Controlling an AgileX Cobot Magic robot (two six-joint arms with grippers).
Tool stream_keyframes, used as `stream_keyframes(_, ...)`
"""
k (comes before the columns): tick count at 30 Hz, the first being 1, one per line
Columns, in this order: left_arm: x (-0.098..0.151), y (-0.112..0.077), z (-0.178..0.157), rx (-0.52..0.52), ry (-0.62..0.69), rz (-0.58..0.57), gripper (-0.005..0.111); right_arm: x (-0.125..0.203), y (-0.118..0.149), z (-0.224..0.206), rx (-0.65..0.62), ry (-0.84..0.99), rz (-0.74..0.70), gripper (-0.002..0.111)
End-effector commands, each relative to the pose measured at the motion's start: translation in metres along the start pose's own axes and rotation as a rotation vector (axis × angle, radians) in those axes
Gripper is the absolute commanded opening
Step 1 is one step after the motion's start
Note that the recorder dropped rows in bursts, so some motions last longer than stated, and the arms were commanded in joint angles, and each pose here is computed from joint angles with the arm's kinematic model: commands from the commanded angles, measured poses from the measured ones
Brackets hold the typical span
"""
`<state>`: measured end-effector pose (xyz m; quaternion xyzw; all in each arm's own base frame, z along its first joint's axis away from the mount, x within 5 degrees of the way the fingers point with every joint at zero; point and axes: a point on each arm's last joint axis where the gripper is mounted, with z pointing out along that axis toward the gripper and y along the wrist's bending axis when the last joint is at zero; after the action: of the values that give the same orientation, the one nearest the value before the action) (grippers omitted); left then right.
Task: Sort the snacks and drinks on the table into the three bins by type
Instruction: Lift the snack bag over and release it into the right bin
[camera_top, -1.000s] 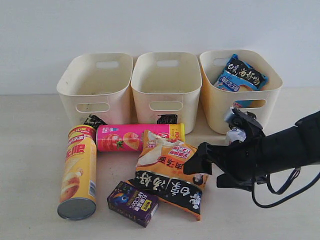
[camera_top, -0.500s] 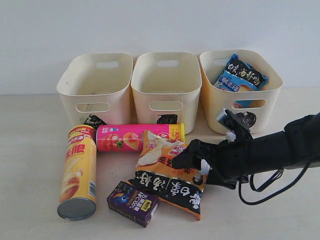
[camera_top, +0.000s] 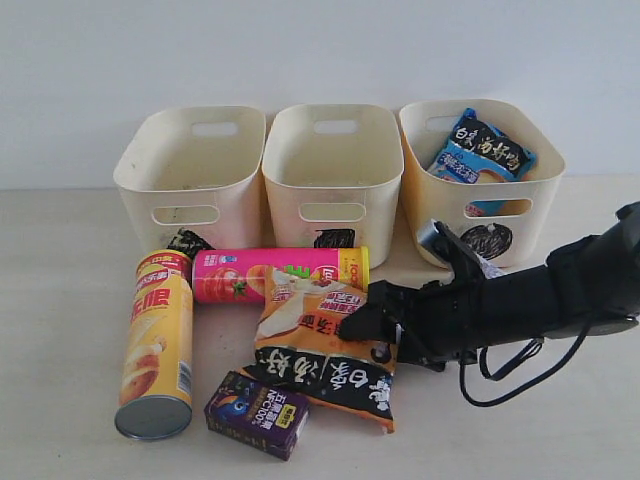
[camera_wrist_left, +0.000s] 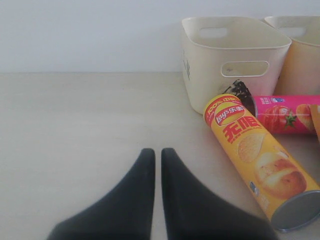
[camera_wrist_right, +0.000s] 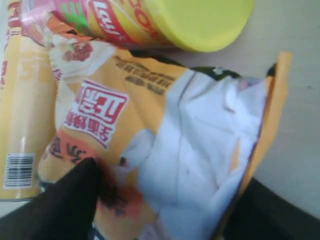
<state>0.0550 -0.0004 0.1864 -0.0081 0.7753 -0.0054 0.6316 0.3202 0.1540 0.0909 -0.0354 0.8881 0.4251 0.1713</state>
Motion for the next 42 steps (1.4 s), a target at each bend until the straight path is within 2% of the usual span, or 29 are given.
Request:
stream_keyframes(1,-0.002,0.0,0.0,-0.002,-0.012,-0.015,0.004,0.006,-0.014,0.003,0.104,0.024,-0.017,0.025)
stream_keyframes(3,-0.002,0.0,0.0,-0.002,-0.012,-0.015,0.004,0.005,-0.015,0.003,0.111,0.021,-0.016,0.005)
stream_keyframes(4,-0.002,0.0,0.0,-0.002,-0.012,-0.015,0.004,0.005,-0.015,0.003,0.111,0.021,-0.016,0.0)
stream_keyframes(9,-0.002,0.0,0.0,-0.002,-0.012,-0.015,0.004,0.002,-0.01,-0.001,0.105,0.008,-0.028,0.0)
stream_keyframes(15,-0.002,0.0,0.0,-0.002,-0.014,-0.015,0.004,-0.01,0.013,-0.019,-0.019,-0.038,-0.061,0.0)
stream_keyframes(28,-0.002,0.0,0.0,-0.002,-0.014,-0.015,0.004,-0.028,0.047,-0.06,-0.172,-0.129,-0.109,0.0)
stream_keyframes(37,-0.002,0.0,0.0,-0.002,-0.014,-0.015,0.004,-0.05,0.057,-0.111,-0.182,-0.262,-0.151,0.0)
stream_keyframes(42,-0.002,0.0,0.0,-0.002,-0.014,-0.015,0.004,-0.074,0.067,-0.132,-0.161,-0.298,-0.188,0.0)
